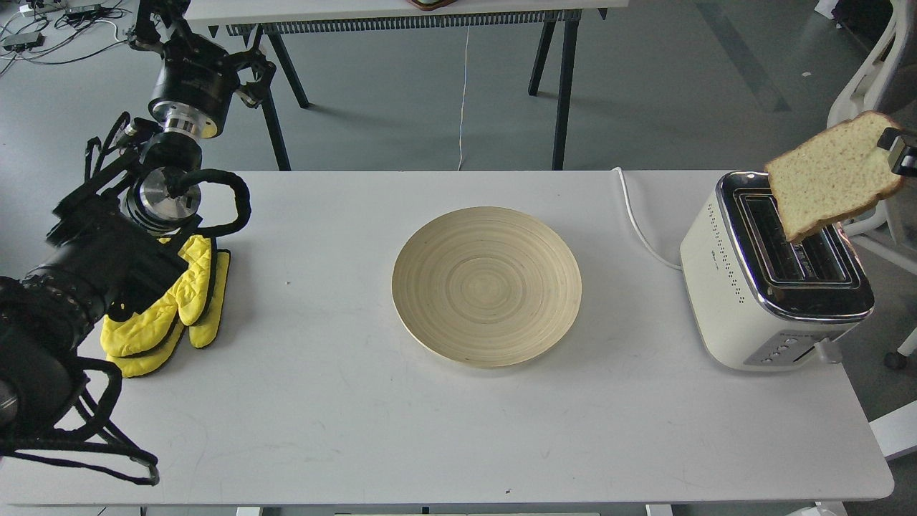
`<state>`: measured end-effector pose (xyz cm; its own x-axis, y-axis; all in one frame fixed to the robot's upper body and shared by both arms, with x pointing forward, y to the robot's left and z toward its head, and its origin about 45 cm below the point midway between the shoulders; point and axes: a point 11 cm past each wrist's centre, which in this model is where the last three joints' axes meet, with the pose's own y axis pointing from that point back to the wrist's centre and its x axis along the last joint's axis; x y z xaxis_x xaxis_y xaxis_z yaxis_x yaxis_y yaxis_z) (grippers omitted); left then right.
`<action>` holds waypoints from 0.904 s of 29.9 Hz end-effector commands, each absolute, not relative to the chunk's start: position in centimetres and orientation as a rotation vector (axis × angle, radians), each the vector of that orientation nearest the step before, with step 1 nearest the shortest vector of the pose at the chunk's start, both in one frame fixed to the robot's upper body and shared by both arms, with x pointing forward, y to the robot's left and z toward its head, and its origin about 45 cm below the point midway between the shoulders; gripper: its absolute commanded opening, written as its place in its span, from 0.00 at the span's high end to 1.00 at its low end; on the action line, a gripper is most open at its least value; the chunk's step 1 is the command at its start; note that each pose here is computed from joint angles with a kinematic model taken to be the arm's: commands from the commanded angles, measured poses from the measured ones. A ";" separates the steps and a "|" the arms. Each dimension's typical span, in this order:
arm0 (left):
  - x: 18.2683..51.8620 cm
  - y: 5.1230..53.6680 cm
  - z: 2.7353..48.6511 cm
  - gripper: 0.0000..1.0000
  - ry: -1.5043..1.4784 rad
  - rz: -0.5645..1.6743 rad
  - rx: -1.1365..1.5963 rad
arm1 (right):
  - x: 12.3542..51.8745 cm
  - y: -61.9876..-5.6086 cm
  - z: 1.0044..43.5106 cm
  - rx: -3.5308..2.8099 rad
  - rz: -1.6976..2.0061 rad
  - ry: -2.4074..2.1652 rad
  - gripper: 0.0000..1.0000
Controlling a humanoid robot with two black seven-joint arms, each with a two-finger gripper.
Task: Put bread in toaster with right arm
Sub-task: 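Lower the bread slice into the toaster slot with the right gripper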
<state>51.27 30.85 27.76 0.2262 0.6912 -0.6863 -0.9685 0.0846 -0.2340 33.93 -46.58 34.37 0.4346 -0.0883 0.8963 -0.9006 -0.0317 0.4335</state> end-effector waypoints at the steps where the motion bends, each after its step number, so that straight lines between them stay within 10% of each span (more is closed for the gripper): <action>1: 51.3 30.9 27.7 0.00 0.458 1.304 -0.745 | 33.7 -46.4 33.7 1.477 0.816 -0.920 0.96; 27: 51.3 30.8 27.7 0.00 0.457 1.303 -0.742 | 33.5 -45.0 30.2 1.535 0.768 -0.856 0.94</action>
